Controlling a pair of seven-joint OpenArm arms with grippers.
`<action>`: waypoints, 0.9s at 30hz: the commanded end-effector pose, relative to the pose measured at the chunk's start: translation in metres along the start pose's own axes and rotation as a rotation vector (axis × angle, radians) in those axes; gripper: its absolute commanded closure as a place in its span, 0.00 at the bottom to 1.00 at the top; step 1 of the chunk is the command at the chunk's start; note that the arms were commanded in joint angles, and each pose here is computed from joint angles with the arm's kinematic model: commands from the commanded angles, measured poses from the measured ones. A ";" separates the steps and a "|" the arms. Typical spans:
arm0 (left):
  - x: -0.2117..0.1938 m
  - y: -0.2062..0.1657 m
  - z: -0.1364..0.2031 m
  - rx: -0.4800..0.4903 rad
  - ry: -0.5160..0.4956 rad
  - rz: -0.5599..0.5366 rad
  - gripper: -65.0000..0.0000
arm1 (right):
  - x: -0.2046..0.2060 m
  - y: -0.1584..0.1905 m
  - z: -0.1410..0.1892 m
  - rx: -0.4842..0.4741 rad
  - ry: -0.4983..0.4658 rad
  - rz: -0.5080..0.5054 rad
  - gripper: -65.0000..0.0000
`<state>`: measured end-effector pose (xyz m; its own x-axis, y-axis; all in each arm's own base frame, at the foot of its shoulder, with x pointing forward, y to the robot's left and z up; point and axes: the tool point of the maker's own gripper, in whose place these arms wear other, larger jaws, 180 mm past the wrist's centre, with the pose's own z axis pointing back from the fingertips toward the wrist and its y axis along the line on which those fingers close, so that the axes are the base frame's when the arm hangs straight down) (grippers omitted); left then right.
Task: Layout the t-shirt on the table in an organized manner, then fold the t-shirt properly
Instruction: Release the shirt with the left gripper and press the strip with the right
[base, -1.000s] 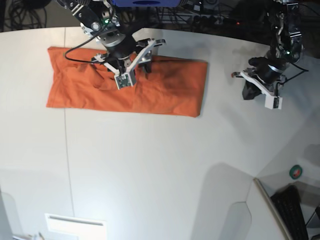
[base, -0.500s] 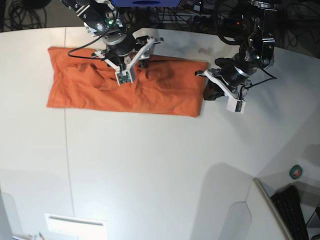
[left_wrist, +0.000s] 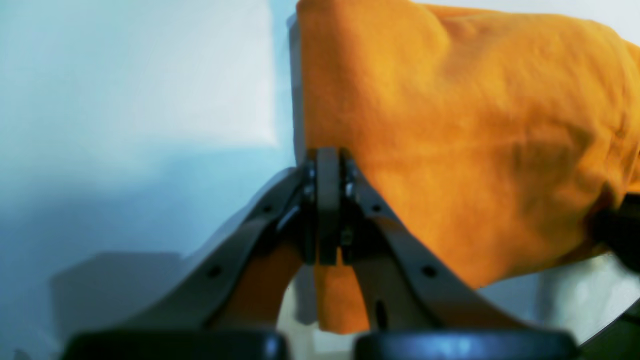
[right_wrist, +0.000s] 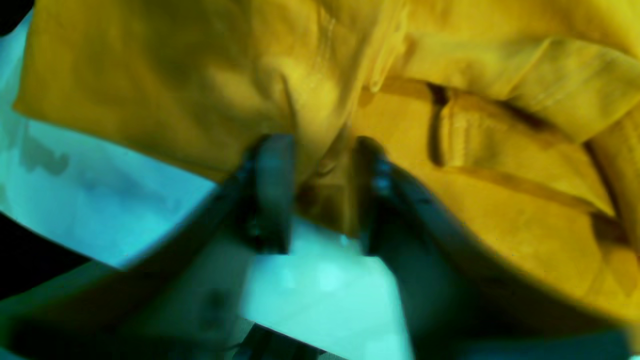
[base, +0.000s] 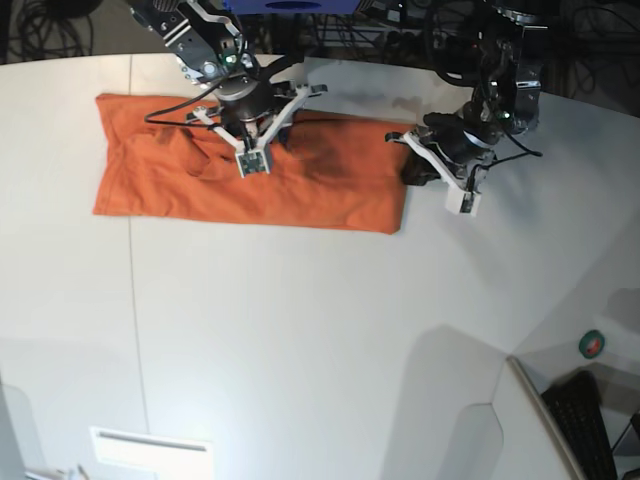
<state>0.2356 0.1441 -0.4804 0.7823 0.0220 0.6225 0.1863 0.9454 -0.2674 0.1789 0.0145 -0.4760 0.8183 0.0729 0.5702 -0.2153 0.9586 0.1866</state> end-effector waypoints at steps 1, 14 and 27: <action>0.010 0.002 0.001 0.007 -0.028 -0.030 1.00 | 0.011 0.001 0.001 0.006 -0.038 0.005 1.00; -0.014 0.011 -0.013 0.045 0.015 -0.045 1.00 | -0.006 -0.018 0.006 -0.023 -0.004 0.042 1.00; -0.005 0.010 0.001 0.046 -0.020 -0.074 1.00 | 0.002 -0.026 0.022 -0.032 0.044 0.058 1.00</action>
<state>0.2282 0.1518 -0.4914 0.7683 -0.0381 0.6389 0.2068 0.9595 -0.1915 0.1659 -0.0183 -0.4705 0.8483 0.1463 0.5089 -0.2431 0.9614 0.1288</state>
